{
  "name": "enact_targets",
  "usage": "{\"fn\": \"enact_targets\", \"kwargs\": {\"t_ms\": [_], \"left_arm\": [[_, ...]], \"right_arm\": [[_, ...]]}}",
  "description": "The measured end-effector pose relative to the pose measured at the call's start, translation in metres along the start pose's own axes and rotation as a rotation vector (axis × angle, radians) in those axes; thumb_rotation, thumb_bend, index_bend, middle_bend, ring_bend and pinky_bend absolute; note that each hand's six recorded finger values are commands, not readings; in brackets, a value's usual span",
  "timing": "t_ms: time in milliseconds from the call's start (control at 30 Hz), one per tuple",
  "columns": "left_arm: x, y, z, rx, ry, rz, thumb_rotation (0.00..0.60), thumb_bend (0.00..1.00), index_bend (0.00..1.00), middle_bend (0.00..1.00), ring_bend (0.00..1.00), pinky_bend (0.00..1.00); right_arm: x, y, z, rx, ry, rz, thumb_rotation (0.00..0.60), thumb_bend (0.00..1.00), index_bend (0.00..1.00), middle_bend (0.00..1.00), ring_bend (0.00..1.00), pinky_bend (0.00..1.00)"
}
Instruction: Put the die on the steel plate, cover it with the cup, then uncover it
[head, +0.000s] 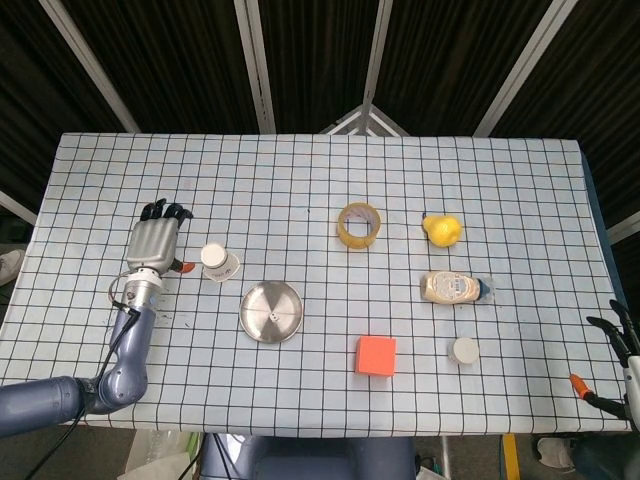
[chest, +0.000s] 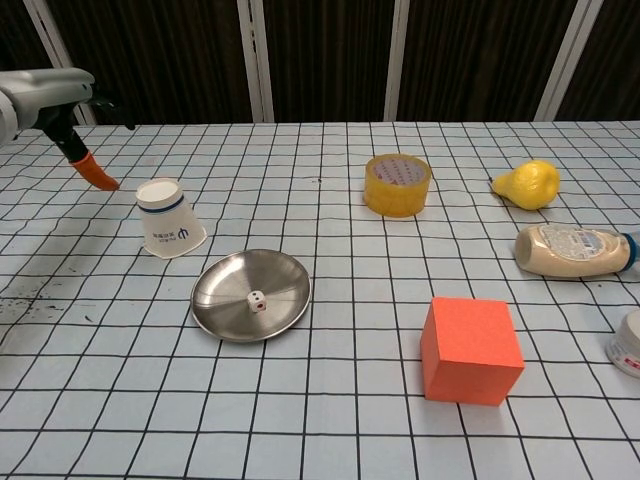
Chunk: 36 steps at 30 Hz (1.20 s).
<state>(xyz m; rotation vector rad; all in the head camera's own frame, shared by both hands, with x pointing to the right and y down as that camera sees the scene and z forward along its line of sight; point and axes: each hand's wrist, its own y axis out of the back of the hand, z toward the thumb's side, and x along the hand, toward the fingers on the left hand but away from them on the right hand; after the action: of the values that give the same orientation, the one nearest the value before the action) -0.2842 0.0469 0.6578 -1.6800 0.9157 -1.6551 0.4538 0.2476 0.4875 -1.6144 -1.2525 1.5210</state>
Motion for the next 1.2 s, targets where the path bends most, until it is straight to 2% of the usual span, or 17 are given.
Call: {"fn": "enact_targets", "kwargs": {"t_ms": [233, 533, 767, 1200], "left_arm": [[0.001, -0.004, 0.009, 0.018, -0.002, 0.003, 0.6, 0.21, 0.29, 0.16, 0.0, 0.0], [0.002, -0.013, 0.016, 0.04, -0.004, -0.012, 0.6, 0.21, 0.32, 0.21, 0.0, 0.0], [0.004, -0.016, 0.022, 0.049, -0.019, -0.003, 0.6, 0.21, 0.32, 0.22, 0.0, 0.0], [0.01, -0.024, 0.024, 0.053, 0.0, -0.01, 0.6, 0.22, 0.32, 0.22, 0.0, 0.0]], "right_arm": [[-0.001, -0.001, 0.001, -0.002, 0.004, 0.004, 0.6, 0.23, 0.22, 0.05, 0.09, 0.0], [-0.001, -0.002, 0.002, -0.002, 0.004, 0.008, 0.6, 0.23, 0.22, 0.05, 0.09, 0.0], [-0.002, -0.003, 0.001, 0.001, 0.001, 0.01, 0.6, 0.23, 0.22, 0.05, 0.09, 0.0], [-0.002, -0.005, 0.001, 0.002, 0.001, 0.019, 0.6, 0.23, 0.22, 0.05, 0.09, 0.0]]}}
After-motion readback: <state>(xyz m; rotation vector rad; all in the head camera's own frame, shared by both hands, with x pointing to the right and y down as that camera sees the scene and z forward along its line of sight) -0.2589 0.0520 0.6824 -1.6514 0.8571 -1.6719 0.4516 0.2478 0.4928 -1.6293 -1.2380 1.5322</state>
